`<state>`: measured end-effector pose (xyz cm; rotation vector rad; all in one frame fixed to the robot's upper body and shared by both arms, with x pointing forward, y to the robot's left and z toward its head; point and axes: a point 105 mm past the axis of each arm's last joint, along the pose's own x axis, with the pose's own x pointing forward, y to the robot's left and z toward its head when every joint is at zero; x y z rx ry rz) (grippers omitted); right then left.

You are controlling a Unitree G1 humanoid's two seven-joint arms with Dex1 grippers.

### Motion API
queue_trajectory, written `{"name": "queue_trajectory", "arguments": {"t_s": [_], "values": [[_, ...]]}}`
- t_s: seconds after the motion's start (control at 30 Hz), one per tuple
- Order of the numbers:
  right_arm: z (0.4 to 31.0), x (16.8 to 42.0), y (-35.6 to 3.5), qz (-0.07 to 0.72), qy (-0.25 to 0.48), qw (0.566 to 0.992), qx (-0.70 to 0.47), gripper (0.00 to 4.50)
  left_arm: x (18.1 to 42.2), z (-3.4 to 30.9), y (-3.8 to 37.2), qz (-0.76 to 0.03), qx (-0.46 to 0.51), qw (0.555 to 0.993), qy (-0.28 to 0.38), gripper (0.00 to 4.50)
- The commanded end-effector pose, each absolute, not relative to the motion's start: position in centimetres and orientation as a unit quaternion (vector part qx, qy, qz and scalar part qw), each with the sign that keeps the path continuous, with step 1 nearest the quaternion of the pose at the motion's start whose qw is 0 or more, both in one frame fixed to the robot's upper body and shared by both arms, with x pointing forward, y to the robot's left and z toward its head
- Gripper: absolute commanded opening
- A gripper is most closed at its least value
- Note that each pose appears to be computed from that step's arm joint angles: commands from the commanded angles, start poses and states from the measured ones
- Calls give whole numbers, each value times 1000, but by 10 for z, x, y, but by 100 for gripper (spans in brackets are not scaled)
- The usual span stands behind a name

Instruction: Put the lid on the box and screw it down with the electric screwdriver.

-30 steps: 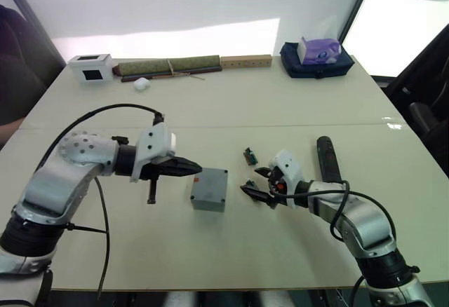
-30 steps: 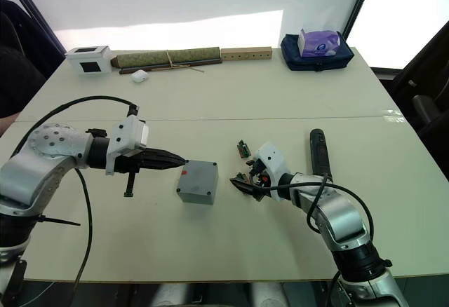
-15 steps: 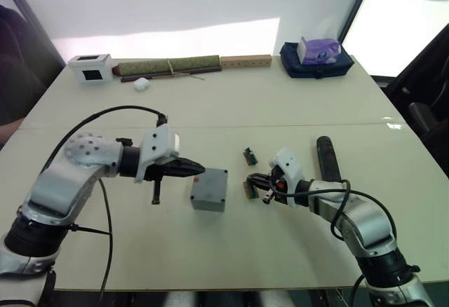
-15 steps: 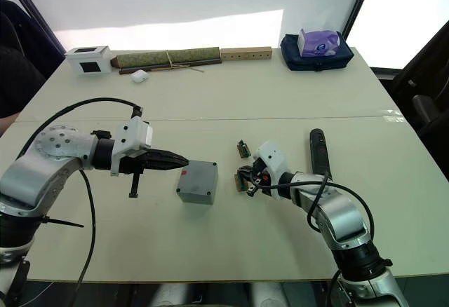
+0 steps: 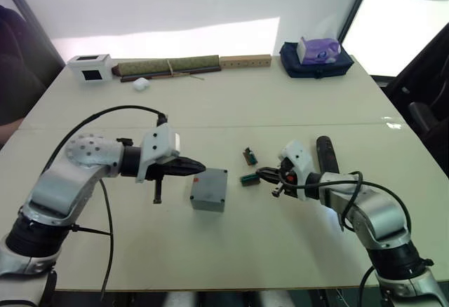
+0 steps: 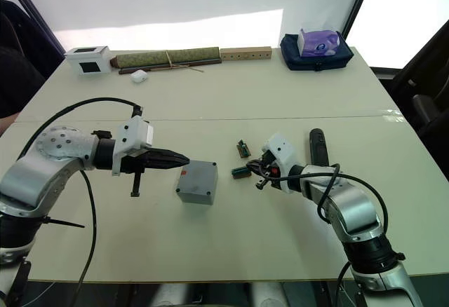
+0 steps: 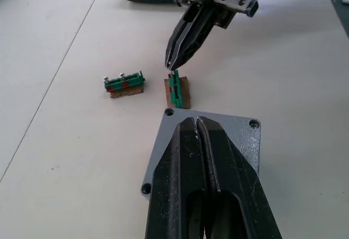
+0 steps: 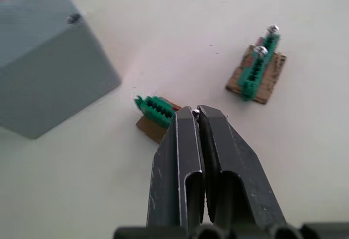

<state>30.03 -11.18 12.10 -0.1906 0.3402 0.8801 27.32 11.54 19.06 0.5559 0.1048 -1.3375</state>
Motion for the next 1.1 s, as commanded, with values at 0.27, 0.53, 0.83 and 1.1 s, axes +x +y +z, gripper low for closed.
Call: {"name": "queue_trajectory", "arguments": {"t_s": [0.27, 0.53, 0.83, 1.1], "values": [[184, 289, -82, 481, 84, 865, -114, 5, 276, 195, 135, -579, 266, 769, 54, 0], [173, 291, -52, 513, 87, 843, -134, 5, 277, 192, 141, -565, 262, 780, 61, 0], [166, 294, -45, 528, 93, 832, -144, 5, 276, 188, 141, -561, 258, 784, 65, 0], [158, 294, -47, 530, 104, 828, -148, 5, 275, 188, 137, -563, 255, 784, 61, 0]]}}
